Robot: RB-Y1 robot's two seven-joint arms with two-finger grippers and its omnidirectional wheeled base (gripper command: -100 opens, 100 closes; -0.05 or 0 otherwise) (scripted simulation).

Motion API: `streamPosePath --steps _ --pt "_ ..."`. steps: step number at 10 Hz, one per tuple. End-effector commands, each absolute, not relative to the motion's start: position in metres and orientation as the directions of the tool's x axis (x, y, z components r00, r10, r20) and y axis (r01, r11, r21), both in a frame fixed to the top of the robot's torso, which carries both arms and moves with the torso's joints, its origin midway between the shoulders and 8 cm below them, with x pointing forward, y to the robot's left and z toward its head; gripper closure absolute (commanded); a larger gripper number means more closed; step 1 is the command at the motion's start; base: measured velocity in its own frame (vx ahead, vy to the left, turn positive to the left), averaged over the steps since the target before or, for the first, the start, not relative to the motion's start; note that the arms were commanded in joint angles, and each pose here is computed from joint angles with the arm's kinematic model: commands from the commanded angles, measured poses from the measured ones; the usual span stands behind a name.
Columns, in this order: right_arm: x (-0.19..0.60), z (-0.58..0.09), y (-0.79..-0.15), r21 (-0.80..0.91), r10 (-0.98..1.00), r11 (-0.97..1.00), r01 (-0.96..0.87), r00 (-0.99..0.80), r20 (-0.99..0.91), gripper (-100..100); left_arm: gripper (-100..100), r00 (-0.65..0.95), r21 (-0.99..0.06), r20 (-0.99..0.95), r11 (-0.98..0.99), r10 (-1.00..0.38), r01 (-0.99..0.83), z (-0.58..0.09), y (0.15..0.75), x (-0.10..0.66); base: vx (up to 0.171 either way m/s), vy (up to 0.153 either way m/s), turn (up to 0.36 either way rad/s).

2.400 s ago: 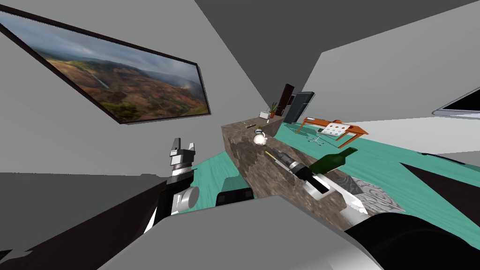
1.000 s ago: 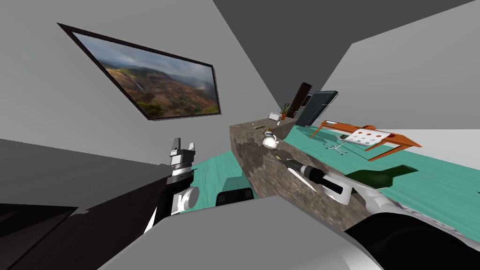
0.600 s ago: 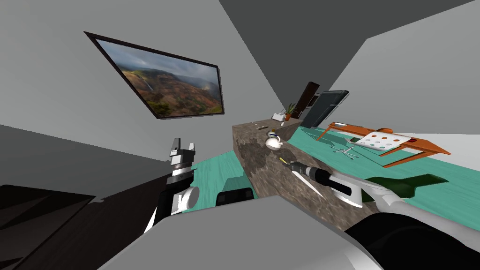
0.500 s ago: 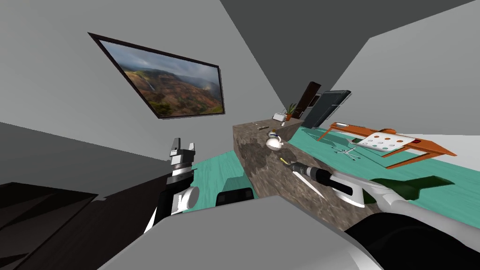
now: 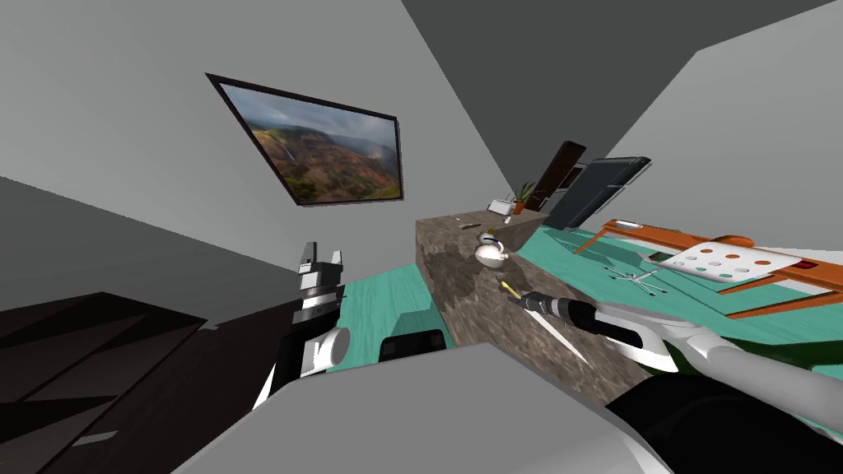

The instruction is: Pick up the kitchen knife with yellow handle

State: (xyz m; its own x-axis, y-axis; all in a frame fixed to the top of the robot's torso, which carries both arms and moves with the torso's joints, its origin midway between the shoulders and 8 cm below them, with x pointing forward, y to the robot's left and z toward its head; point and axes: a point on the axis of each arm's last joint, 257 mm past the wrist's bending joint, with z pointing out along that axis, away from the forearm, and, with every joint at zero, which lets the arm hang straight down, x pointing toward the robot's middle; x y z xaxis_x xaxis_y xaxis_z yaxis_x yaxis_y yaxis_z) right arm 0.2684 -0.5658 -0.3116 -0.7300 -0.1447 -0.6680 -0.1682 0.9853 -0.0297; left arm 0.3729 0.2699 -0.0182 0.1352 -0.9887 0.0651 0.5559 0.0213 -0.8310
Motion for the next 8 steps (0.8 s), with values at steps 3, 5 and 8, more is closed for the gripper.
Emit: streamPosePath --steps 3,5,8 --pt "0.240 -0.317 -0.594 -0.076 -0.209 0.976 -0.203 -0.794 -0.570 -100 0 0.135 -0.831 0.065 0.021 -0.989 0.556 -0.018 0.270 0.373 -0.012 0.020 0.119" --pt "0.225 -0.319 -0.605 -0.090 -0.231 0.972 -0.216 -0.819 -0.526 -100 0 0.135 -0.831 0.065 0.021 -0.989 0.556 -0.018 0.270 0.373 -0.024 0.028 0.133" --pt "0.198 -0.321 -0.625 -0.108 -0.260 0.965 -0.237 -0.858 -0.442 -100 0 0.135 -0.831 0.065 0.021 -0.989 0.556 -0.018 0.270 0.373 -0.022 0.021 0.128"
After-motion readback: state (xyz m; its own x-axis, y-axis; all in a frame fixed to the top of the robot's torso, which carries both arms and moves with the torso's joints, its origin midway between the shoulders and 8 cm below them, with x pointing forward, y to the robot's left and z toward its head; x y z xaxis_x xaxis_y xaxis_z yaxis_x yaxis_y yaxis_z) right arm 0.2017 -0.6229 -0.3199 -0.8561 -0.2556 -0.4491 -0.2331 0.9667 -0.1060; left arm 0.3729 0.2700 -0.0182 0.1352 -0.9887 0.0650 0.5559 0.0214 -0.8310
